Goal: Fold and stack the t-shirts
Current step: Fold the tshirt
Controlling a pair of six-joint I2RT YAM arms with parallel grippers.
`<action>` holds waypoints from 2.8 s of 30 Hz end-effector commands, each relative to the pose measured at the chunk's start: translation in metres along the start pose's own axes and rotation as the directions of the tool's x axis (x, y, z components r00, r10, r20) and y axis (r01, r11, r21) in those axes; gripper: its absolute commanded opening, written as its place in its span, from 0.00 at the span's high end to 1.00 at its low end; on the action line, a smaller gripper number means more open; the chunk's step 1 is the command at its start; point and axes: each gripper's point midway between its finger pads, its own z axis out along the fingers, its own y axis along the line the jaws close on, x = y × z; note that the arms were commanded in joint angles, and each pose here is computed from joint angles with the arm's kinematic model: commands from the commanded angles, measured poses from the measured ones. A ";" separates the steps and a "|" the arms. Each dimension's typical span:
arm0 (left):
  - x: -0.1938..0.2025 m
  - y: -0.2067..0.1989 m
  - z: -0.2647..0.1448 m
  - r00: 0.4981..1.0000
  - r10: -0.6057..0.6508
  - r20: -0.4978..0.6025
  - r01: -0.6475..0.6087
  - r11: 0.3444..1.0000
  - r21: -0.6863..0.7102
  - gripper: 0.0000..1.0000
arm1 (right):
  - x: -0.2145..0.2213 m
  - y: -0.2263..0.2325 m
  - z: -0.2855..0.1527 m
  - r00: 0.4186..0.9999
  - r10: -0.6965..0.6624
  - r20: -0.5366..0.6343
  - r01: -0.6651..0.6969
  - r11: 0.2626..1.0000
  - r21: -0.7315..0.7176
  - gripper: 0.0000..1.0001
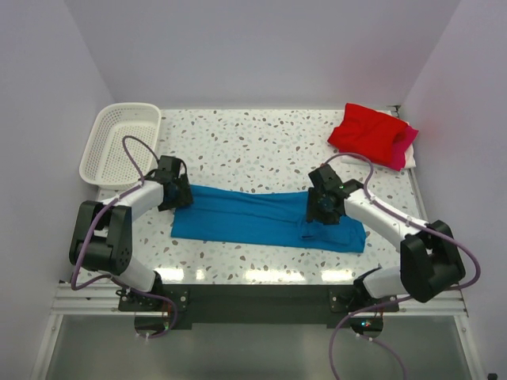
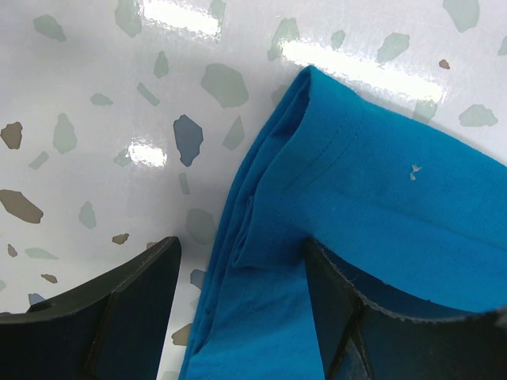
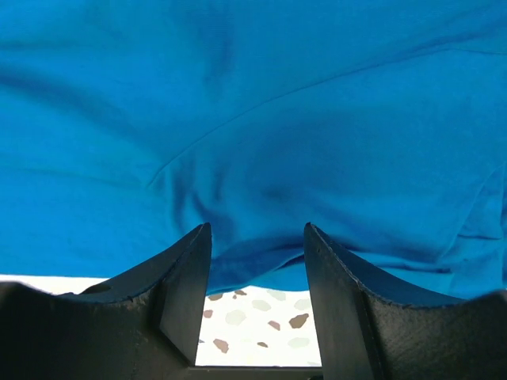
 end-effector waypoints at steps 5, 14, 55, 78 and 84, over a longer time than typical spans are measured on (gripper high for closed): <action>-0.004 0.000 0.001 1.000 0.005 0.023 -0.005 1.000 0.008 0.32 | 0.009 -0.015 0.008 1.000 -0.020 -0.005 0.020 0.999 0.034 0.46; -0.003 -0.002 0.004 1.000 0.004 0.015 -0.004 1.000 0.016 0.32 | 0.046 -0.032 0.009 0.997 0.004 -0.077 -0.001 0.999 0.048 0.47; -0.003 0.000 0.001 1.000 0.007 0.018 -0.007 1.000 0.012 0.32 | 0.010 -0.033 0.000 0.998 0.038 -0.047 -0.037 0.999 0.033 0.46; -0.009 -0.003 -0.001 0.999 0.002 0.042 -0.003 1.000 0.026 0.32 | 0.067 -0.027 -0.008 0.978 0.076 -0.195 -0.093 0.993 -0.076 0.46; -0.030 -0.017 -0.006 0.997 -0.032 0.075 0.026 0.997 0.069 0.33 | 0.030 -0.019 -0.021 0.992 0.070 -0.104 -0.078 0.994 -0.075 0.46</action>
